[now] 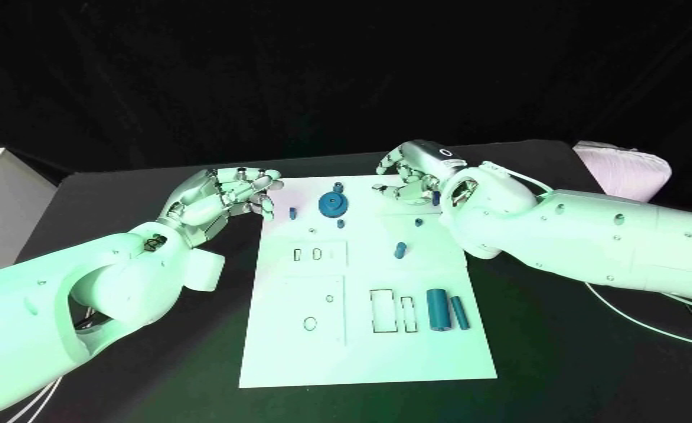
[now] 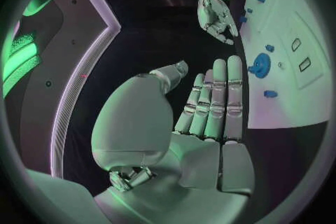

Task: Assemble the parts on the task board

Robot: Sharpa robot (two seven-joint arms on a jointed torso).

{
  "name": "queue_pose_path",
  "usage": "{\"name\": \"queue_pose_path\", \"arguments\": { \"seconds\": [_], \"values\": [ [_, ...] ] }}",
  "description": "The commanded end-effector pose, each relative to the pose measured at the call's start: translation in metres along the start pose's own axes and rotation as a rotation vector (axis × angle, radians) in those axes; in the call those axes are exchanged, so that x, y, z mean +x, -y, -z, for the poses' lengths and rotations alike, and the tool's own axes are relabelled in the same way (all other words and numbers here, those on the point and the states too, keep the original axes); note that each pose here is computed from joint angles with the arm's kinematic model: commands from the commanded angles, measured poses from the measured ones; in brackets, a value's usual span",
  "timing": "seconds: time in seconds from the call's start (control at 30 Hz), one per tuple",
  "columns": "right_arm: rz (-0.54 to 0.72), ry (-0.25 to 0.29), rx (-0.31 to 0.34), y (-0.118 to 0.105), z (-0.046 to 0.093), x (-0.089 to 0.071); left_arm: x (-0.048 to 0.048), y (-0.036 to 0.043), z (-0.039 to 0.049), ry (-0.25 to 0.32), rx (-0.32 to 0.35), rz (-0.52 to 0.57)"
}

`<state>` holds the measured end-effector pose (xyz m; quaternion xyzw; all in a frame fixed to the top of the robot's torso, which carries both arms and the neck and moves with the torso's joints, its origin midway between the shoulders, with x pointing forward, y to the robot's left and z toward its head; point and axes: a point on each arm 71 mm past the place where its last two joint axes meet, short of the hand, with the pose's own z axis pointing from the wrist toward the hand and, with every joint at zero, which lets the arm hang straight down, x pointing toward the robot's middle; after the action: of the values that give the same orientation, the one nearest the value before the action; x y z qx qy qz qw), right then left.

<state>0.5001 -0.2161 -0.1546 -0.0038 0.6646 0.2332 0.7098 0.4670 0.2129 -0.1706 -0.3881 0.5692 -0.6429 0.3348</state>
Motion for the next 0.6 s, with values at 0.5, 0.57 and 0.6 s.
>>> {"name": "queue_pose_path", "arguments": {
  "seconds": [0.5, 0.57, 0.6],
  "values": [
    [-0.17, -0.016, 0.001, 0.091, 0.035, -0.039, 0.0035, -0.0006, -0.0017, -0.026, 0.007, 0.009],
    [-0.161, -0.024, 0.005, 0.098, 0.037, -0.037, 0.0036, -0.0008, -0.0019, -0.027, 0.006, 0.009],
    [-0.157, -0.03, 0.006, 0.101, 0.038, -0.036, 0.0036, -0.0009, -0.002, -0.028, 0.006, 0.009]
  ]
}}
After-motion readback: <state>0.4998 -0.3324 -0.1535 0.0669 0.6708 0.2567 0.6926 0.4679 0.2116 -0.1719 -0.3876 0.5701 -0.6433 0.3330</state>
